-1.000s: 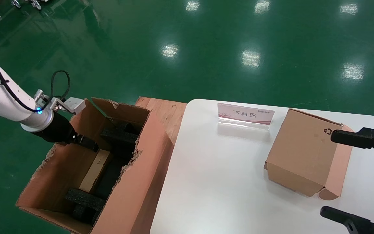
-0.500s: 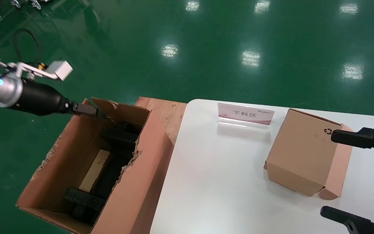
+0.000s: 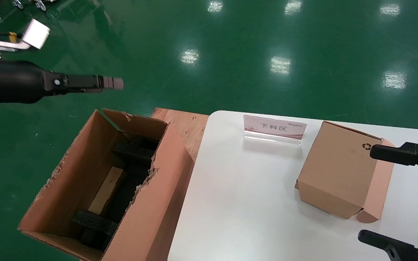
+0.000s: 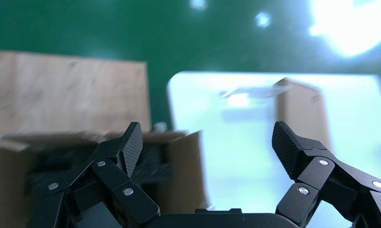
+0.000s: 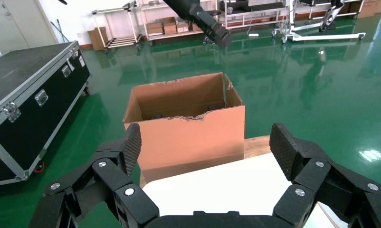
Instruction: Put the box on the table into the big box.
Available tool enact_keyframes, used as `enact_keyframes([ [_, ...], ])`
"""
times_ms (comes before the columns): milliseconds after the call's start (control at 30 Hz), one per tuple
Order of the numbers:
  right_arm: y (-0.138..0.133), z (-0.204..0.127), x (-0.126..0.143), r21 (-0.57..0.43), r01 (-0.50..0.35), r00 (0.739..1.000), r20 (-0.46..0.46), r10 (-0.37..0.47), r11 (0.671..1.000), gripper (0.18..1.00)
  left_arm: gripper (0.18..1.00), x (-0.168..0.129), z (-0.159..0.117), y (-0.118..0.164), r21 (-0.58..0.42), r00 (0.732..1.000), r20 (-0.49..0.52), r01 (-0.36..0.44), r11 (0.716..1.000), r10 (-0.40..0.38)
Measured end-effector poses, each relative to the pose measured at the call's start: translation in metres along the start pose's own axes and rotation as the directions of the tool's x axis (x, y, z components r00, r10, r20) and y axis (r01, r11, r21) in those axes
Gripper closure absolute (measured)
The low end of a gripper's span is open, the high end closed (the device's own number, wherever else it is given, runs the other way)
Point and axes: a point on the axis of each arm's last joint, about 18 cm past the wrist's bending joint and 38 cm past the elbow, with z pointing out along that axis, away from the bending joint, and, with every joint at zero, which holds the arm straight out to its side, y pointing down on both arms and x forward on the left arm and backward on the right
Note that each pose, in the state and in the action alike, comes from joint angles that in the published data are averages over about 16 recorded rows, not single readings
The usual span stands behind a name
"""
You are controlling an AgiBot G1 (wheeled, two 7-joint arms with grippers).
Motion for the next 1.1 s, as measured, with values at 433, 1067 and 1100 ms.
enact_keyframes([
  [433, 0.000, 0.000, 0.000, 0.000, 0.000, 1.000, 0.000, 0.000, 1.000, 0.184, 0.188, 0.012, -0.005, -0.001, 0.068, 0.995, -0.101, -0.004, 0.998, 0.011],
  [1067, 0.000, 0.000, 0.000, 0.000, 0.000, 1.000, 0.000, 0.000, 1.000, 0.183, 0.188, 0.030, 0.017, 0.005, 0.036, 0.982, -0.165, -0.084, 0.996, 0.089],
  [1100, 0.000, 0.000, 0.000, 0.000, 0.000, 1.000, 0.000, 0.000, 1.000, 0.183, 0.188, 0.031, 0.018, 0.005, 0.036, 0.982, -0.168, -0.086, 0.996, 0.091],
])
